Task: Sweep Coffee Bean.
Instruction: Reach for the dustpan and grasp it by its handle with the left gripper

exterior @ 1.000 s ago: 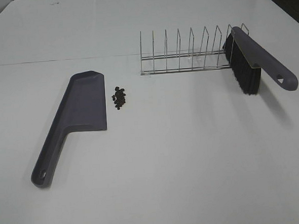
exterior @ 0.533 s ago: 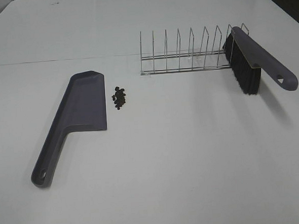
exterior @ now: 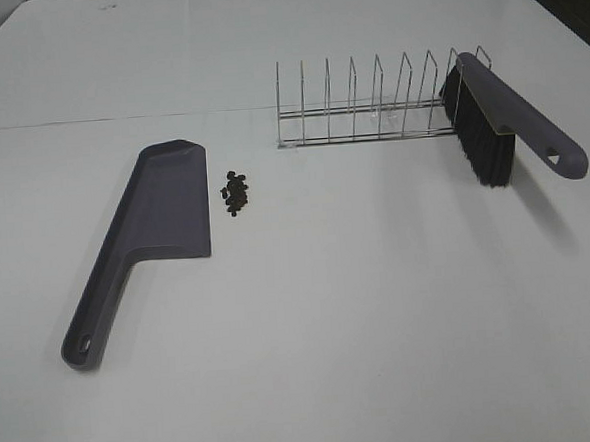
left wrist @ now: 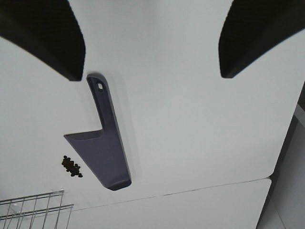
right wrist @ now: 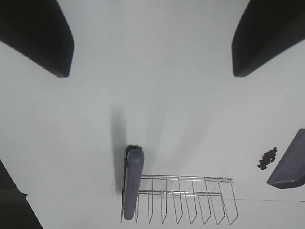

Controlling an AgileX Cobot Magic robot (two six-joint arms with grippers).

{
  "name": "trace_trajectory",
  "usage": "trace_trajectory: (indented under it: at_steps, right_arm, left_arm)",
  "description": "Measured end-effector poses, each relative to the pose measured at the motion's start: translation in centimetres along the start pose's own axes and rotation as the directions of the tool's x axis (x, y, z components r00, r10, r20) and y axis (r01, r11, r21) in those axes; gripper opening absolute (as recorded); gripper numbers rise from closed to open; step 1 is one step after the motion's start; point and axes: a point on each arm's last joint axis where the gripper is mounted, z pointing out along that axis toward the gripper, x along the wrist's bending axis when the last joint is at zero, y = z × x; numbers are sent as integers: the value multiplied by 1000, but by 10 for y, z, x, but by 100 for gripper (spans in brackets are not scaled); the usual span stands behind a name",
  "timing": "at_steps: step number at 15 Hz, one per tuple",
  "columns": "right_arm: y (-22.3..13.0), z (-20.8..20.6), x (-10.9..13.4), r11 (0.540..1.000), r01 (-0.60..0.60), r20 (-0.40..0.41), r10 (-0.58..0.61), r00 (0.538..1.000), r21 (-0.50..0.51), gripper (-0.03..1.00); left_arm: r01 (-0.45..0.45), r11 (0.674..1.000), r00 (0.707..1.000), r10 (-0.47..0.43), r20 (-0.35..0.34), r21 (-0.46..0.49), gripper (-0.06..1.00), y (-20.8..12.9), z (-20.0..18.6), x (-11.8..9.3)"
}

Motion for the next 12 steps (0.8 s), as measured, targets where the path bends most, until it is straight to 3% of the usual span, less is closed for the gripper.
trace_trajectory:
  at_steps: [5, 7, 9, 12]
  right_arm:
    - [0, 0, 0, 1000, 0, 0, 0, 1000, 0, 82]
    - [0, 0, 0, 1000, 0, 0, 0, 1000, 0, 82]
    - [0, 0, 0, 1000, 0, 0, 0, 1000, 0, 82]
    - [0, 0, 0, 1000, 0, 0, 0, 1000, 0, 82]
  left_arm:
    - [-1, 1000, 1000, 1, -2, -14, 71, 2, -1, 0]
    - [15, 992, 1000, -16, -13, -127, 71, 21, -4, 2]
    - [49, 985, 999, -50, -5, -164, 71, 39, 8, 5]
    - [102, 993, 995, -103, -8, -65, 68, 72, 58, 16]
